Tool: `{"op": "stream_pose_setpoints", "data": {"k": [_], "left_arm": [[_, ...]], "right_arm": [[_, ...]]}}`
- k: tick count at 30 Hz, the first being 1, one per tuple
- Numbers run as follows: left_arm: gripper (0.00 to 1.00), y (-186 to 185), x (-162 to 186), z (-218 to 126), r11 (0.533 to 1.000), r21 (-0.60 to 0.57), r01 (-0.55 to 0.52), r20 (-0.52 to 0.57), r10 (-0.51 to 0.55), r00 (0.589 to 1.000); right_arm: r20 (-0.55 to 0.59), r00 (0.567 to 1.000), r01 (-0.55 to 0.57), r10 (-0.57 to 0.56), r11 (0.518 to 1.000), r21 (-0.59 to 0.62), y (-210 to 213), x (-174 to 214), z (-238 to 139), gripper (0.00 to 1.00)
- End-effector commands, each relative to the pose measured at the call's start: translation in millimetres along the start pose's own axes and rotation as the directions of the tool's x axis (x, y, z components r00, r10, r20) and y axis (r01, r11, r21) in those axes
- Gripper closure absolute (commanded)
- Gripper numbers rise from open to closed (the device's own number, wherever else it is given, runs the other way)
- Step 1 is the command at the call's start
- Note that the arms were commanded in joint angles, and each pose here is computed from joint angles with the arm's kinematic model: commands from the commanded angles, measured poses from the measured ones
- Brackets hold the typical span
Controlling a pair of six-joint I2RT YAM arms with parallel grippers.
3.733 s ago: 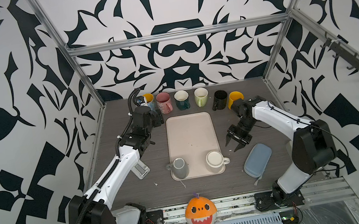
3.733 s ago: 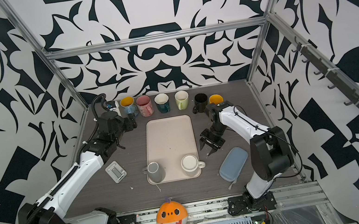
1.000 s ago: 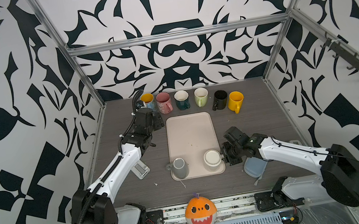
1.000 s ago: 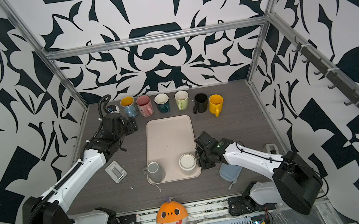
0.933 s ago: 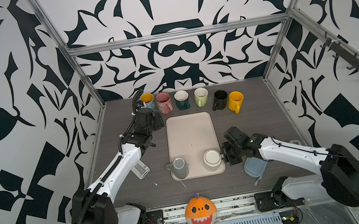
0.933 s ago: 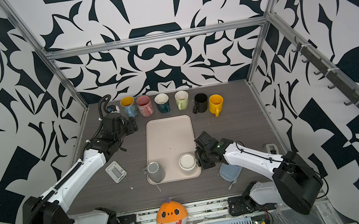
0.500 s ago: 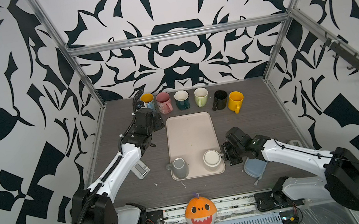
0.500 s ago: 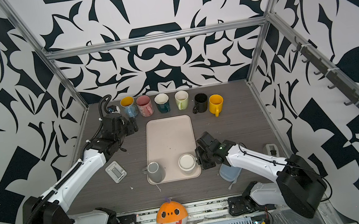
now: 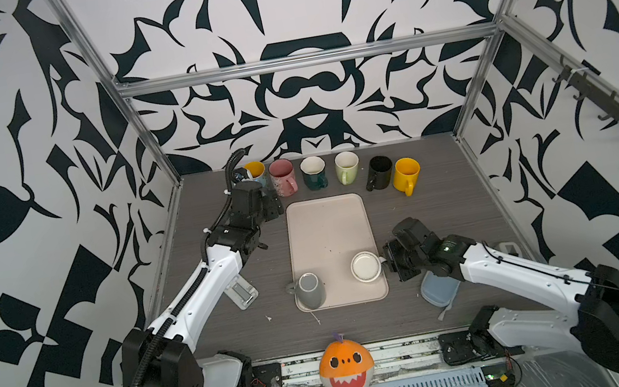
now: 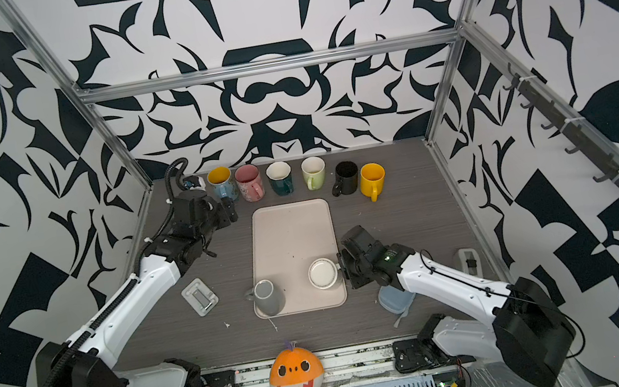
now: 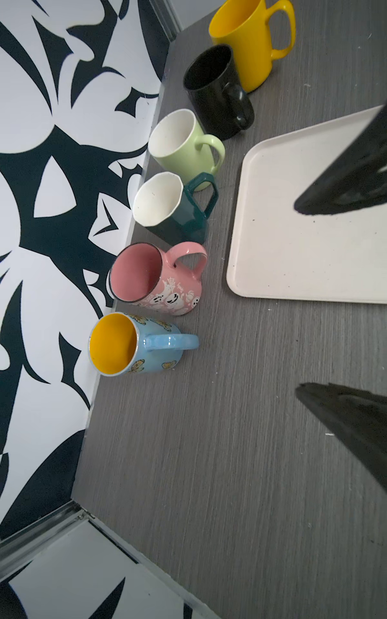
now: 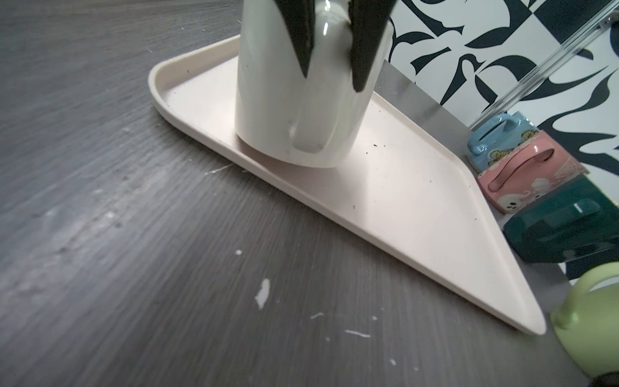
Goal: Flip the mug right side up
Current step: 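Rotate the white mug upright with the right gripper toward the left gripper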
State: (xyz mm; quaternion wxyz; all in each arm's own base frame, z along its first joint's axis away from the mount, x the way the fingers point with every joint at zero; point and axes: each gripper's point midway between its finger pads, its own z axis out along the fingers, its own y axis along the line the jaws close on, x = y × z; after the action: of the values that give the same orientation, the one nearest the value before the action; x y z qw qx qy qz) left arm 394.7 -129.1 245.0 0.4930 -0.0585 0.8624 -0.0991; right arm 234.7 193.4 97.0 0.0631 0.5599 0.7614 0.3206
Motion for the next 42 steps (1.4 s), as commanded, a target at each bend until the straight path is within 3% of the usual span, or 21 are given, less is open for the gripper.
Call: {"op": "stream_pose_setpoints", "data": {"k": [1, 8, 12, 17, 25, 34, 42], "left_arm": [[0.18, -6, -11, -3, 1.000, 0.021, 0.001, 0.005, -0.001, 1.000], [0.19, -17, -23, -7, 0.998, 0.066, 0.007, 0.012, -0.008, 1.000], [0.19, -23, -29, -10, 0.996, 0.092, 0.008, 0.013, -0.009, 1.000], [0.19, -37, -39, -15, 0.989, 0.151, 0.007, 0.014, -0.009, 1.000], [0.19, -69, -56, -24, 0.956, 0.292, 0.018, -0.024, -0.012, 1.000], [0.19, -94, -64, -28, 0.905, 0.423, 0.042, -0.084, -0.007, 0.996], [0.19, -110, -74, -33, 0.858, 0.508, 0.073, -0.148, 0.004, 0.989]], "right_arm": [[-0.004, 0.994, 0.104, -0.107, 0.975, -0.196, 54, 13, -24, 1.00], [0.055, 0.966, 0.259, -0.253, 0.928, -0.269, 77, 15, -37, 1.00], [0.126, 0.917, 0.400, -0.379, 0.864, -0.306, 98, 19, -49, 1.00], [0.270, 0.781, 0.623, -0.563, 0.724, -0.296, 130, 21, -71, 1.00], [0.412, 0.569, 0.822, -0.712, 0.501, -0.269, 167, 33, -95, 1.00], [0.557, 0.287, 0.958, -0.779, 0.240, -0.158, 203, 45, -127, 1.00], [0.640, 0.041, 0.999, -0.768, 0.019, -0.041, 228, 57, -149, 1.00]]}}
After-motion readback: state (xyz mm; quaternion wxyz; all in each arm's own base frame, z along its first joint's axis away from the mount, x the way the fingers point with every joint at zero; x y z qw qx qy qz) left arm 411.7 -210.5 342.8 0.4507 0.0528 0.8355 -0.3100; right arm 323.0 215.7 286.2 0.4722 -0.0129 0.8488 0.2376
